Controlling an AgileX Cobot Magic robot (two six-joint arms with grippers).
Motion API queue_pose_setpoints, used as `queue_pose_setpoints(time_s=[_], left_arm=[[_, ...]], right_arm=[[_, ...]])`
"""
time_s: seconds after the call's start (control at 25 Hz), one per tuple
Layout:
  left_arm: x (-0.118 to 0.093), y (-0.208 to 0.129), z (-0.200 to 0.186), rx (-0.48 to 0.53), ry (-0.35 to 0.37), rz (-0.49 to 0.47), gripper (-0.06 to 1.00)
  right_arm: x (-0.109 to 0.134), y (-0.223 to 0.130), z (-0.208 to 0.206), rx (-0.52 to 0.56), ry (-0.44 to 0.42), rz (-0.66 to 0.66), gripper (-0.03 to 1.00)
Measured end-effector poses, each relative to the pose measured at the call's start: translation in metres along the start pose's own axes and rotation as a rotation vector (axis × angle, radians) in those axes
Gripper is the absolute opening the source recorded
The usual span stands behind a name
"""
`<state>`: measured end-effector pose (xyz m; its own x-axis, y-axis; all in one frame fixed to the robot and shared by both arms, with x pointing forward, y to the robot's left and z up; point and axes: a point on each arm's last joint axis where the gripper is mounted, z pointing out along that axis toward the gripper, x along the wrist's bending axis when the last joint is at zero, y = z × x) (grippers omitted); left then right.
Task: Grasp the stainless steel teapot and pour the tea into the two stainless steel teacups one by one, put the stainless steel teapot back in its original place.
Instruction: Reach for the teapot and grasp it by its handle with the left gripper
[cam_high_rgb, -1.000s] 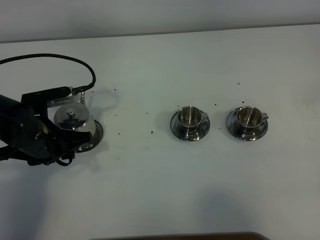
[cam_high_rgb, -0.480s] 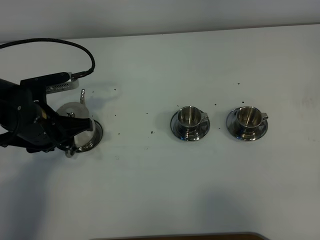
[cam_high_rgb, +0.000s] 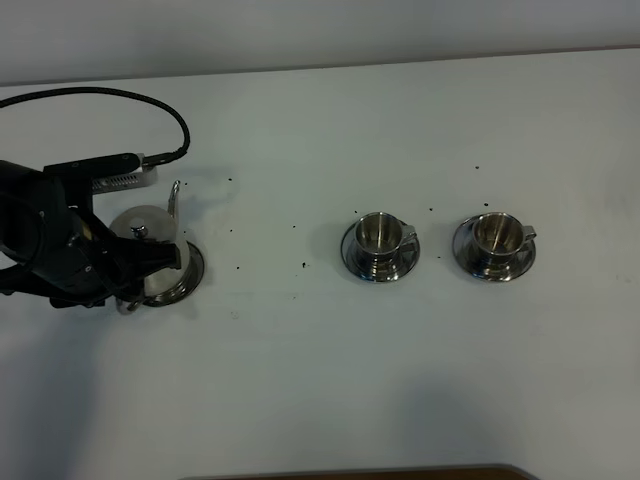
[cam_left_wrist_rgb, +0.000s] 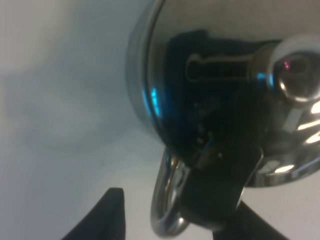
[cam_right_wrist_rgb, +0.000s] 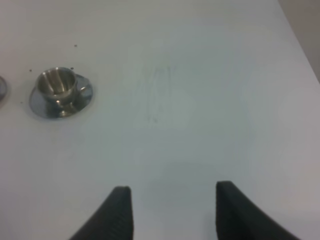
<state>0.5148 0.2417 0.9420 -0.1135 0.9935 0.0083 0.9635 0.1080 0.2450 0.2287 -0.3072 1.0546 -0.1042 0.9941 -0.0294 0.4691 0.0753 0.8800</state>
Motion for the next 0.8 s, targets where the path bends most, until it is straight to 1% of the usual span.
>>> queue_pose_setpoints(time_s=[0.24, 0.64, 0.8], left_arm=[[-0.0014, 0.0026, 0.0002, -0.028, -0.014, 0.045, 0.46], [-0.0014, 0.0027, 0.0003, -0.03, -0.012, 0.172, 0.46], [-0.0014, 0.003, 0.0003, -0.033, -0.013, 0.191, 0.46]], right_arm=[[0.0, 0.0, 0.0, 0.0, 0.0, -0.001, 0.38], [0.0, 0.0, 0.0, 0.0, 0.0, 0.0, 0.38], [0.0, 0.0, 0.0, 0.0, 0.0, 0.0, 0.38]])
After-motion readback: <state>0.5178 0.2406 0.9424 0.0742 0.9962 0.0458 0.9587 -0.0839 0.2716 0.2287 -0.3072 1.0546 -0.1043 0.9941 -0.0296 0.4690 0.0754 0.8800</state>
